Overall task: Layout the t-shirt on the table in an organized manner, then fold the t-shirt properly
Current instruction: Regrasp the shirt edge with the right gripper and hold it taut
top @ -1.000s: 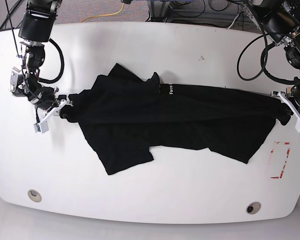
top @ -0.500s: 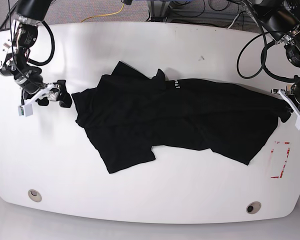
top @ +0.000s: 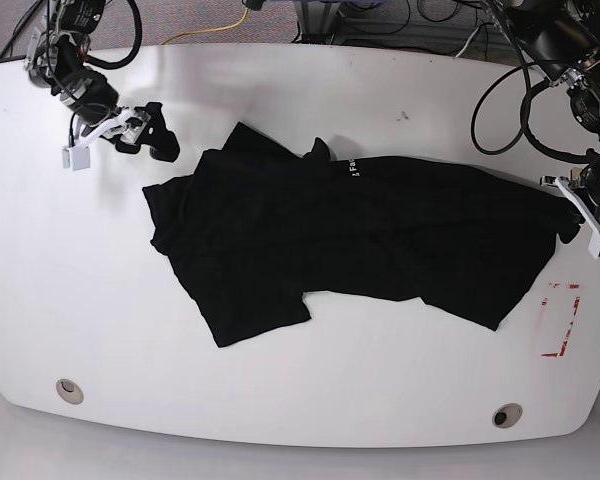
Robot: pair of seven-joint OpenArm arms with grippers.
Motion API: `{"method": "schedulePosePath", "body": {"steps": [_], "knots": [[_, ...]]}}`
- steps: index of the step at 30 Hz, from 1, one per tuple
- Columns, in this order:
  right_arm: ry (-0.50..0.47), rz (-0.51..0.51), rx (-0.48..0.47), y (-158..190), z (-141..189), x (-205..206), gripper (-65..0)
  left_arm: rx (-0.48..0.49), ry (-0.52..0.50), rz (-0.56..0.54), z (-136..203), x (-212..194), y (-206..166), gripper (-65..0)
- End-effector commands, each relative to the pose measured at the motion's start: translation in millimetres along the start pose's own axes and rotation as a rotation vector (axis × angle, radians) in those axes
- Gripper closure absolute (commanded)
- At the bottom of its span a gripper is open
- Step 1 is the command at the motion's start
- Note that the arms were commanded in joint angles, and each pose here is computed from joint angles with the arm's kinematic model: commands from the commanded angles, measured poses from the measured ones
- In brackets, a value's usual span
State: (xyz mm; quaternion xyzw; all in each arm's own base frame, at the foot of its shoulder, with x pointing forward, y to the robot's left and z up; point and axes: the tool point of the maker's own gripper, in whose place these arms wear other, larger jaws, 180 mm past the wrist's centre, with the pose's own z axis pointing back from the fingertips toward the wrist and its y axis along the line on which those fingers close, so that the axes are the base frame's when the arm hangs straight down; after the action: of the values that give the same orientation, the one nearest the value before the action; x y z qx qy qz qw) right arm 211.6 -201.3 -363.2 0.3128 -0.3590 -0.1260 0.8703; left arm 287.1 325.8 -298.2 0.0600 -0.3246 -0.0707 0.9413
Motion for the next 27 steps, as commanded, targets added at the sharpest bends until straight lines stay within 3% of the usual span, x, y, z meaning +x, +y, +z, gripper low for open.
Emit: {"method": "schedulePosePath", "body": {"steps": [1, 11, 20, 27], "knots": [[-0.009, 0.002, 0.066, 18.6, -4.7, -0.8, -62.6, 0.019, -0.042, -0.014, 6.3, 13.2, 6.7, 0.0], [0.035, -0.038, 0.119, 32.9, -26.7, -20.0, -62.6, 0.019, -0.042, -0.014, 6.3, 13.2, 6.7, 0.0], [0.044, -0.122, 0.112, 12.2, -49.0, -18.4, -62.6, 0.019, -0.041, -0.015, 6.3, 12.6, 6.6, 0.0], [0.085, -0.106, 0.176, 33.2, -67.8, -22.1, -62.6, 0.015, -0.027, -0.017, 5.4, 7.2, 5.2, 0.0]]}}
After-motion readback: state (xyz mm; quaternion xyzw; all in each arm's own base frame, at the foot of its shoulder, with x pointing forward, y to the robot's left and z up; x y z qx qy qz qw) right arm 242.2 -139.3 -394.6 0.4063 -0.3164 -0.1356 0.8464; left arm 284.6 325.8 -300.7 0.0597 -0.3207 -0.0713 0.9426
